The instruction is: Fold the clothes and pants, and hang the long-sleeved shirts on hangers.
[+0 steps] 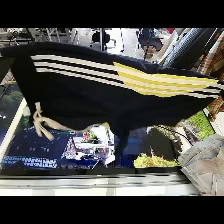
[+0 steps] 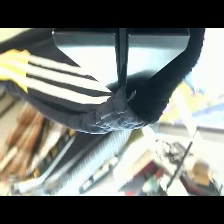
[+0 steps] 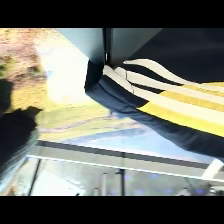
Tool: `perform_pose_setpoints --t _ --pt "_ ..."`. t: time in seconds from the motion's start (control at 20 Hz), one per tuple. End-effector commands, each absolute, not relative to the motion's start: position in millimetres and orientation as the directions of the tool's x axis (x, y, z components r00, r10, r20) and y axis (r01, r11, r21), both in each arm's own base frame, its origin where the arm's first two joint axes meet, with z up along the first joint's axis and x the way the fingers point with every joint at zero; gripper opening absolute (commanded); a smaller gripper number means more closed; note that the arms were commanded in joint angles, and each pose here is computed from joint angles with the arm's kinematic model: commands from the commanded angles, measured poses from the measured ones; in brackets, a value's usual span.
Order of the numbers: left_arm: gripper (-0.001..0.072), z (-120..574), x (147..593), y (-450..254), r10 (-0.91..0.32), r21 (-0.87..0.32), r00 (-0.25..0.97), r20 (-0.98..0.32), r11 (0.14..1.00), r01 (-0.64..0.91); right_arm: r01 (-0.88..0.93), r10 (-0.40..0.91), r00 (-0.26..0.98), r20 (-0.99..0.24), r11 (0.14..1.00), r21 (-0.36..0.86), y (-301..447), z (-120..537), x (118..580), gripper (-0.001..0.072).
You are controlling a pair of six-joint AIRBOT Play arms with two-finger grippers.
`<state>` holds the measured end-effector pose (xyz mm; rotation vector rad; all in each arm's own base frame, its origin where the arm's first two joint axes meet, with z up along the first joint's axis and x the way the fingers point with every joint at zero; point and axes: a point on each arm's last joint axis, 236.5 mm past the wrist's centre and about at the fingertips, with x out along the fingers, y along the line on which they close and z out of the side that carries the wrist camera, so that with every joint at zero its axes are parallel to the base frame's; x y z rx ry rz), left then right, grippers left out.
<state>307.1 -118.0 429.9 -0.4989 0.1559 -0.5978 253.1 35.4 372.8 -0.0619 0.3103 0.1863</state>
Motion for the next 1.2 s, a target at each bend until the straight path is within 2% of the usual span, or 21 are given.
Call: perform_pose_setpoints --t 0.0,0.2,0.35,0.45,0.65,0.95,1.05,1.15 --pt "0.0012 404.9 321.4 -135.0 -0.683 -0.482 0.71 -0.172 0.687 0.544 -0.181 0.142 0.937 -0.318 0.978 -0.099 27.8 373.0 254.8 0.0013" --pt "0.0013 350.3 347.0 -139.6 -0.762 -0.517 0.521 -0.384 0.645 0.562 -0.186 0.12 0.928 -0.352 0.97 -0.158 20.2 363.7 267.1 0.0013" --pt "0.0013 313.6 325.0 -139.1 -0.787 -0.541 0.341 -0.514 0.606 0.583 -0.204 0.114 0.93 -0.348 0.951 -0.234 19.0 365.9 265.1 0.0013" --pt "0.0014 314.4 304.4 -140.7 -0.789 -0.521 0.299 -0.536 0.588 0.618 -0.203 0.113 0.946 -0.305 0.937 -0.285 21.1 385.3 255.6 0.0013" --pt "0.0014 362.0 263.7 -151.8 -0.785 -0.353 0.394 -0.479 0.583 0.732 -0.152 0.109 0.986 -0.129 0.906 -0.394 28.2 456.7 218.7 0.0013" --pt "0.0013 407.1 197.2 -166.1 -0.768 -0.112 0.504 -0.397 0.585 0.803 -0.141 0.18 0.982 0.048 0.886 -0.441 53.7 519.1 168.4 0.0013" --pt "0.0013 420.5 196.7 -167.2 -0.764 -0.015 0.545 -0.347 0.585 0.811 -0.112 0.193 0.971 0.142 0.89 -0.441 56.8 544.4 164.3 0.0013" --pt "0.0013 423.1 222.5 -160.3 -0.75 -0.006 0.578 -0.323 0.612 0.791 -0.11 0.188 0.972 0.141 0.895 -0.432 51.5 546.9 188.7 0.0013"
